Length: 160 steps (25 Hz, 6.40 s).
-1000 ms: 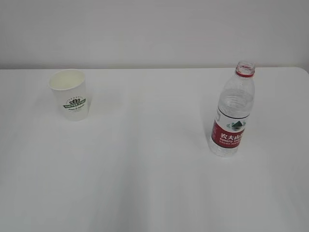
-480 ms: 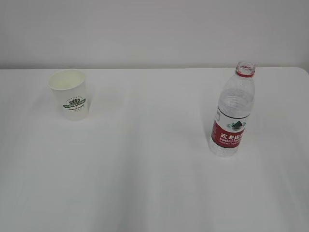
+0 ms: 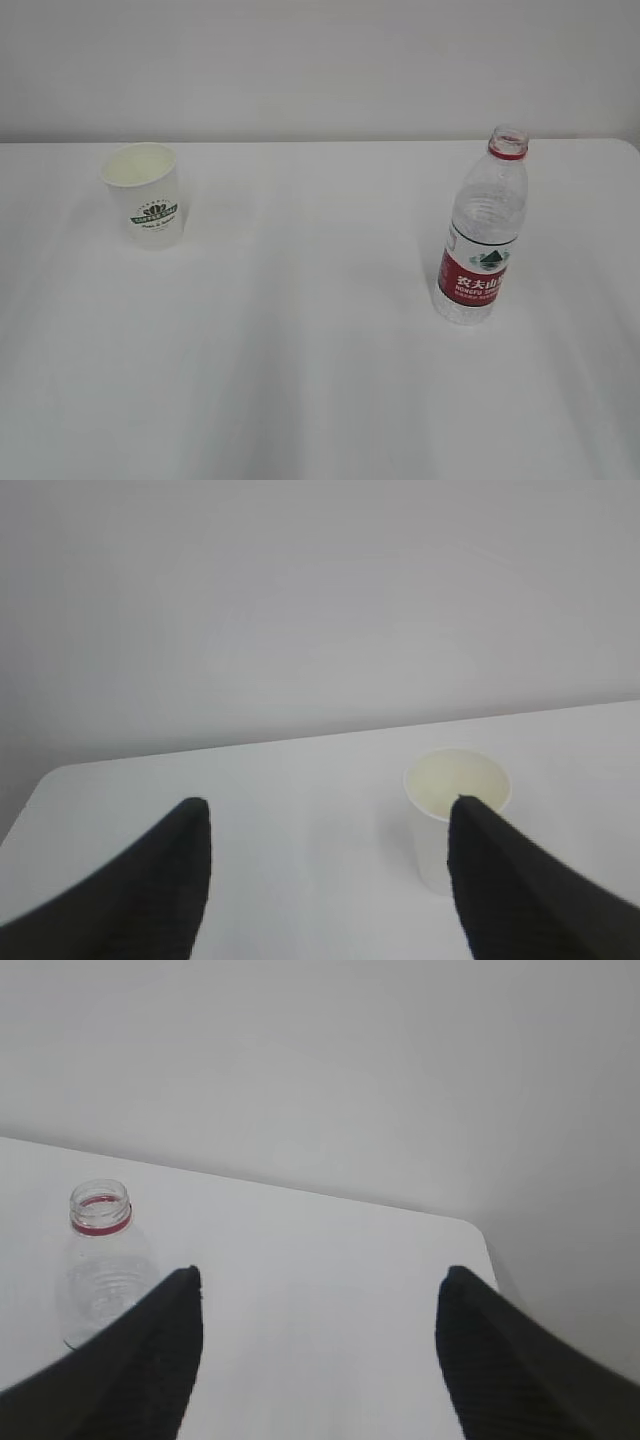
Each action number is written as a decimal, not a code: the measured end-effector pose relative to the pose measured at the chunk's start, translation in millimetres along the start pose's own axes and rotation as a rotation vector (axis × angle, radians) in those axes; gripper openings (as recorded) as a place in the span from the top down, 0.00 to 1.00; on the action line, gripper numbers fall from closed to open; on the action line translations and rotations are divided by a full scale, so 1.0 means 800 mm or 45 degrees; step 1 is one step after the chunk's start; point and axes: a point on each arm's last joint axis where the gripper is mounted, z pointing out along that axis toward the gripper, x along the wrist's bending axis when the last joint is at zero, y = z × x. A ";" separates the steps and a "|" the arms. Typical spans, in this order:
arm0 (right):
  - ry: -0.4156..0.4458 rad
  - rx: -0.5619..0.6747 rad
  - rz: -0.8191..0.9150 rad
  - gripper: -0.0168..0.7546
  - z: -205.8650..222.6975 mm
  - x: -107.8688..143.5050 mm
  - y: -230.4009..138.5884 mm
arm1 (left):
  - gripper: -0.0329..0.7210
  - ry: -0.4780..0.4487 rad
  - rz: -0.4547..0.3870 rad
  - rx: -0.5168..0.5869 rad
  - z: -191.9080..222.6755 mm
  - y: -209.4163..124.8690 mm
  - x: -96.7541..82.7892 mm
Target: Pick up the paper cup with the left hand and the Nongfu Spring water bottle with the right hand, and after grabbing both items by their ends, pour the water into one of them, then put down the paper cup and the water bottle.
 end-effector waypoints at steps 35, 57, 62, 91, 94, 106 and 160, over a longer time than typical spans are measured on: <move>0.074 -0.030 0.090 0.26 0.116 0.021 -0.054 | 0.27 -0.061 -0.089 0.258 0.108 -0.119 -0.021; 0.299 0.125 0.135 0.26 0.131 0.062 -0.167 | 0.28 -0.218 -0.043 0.256 0.082 -0.211 -0.054; 0.335 0.131 0.076 0.26 0.138 0.068 -0.184 | 0.29 -0.253 -0.029 0.264 0.080 -0.215 -0.057; 0.506 0.108 -0.107 0.26 0.152 0.089 -0.218 | 0.28 -0.368 -0.034 0.102 0.088 -0.214 -0.069; 0.524 0.115 -0.062 0.26 0.152 0.090 -0.218 | 0.18 -0.366 -0.084 0.151 0.090 -0.222 -0.069; 0.476 0.141 0.078 0.12 0.154 0.087 -0.217 | 0.04 -0.364 -0.123 0.175 0.092 -0.228 -0.070; 0.551 -0.005 0.033 0.12 0.278 0.097 -0.212 | 0.07 -0.364 -0.126 0.171 0.092 -0.228 -0.070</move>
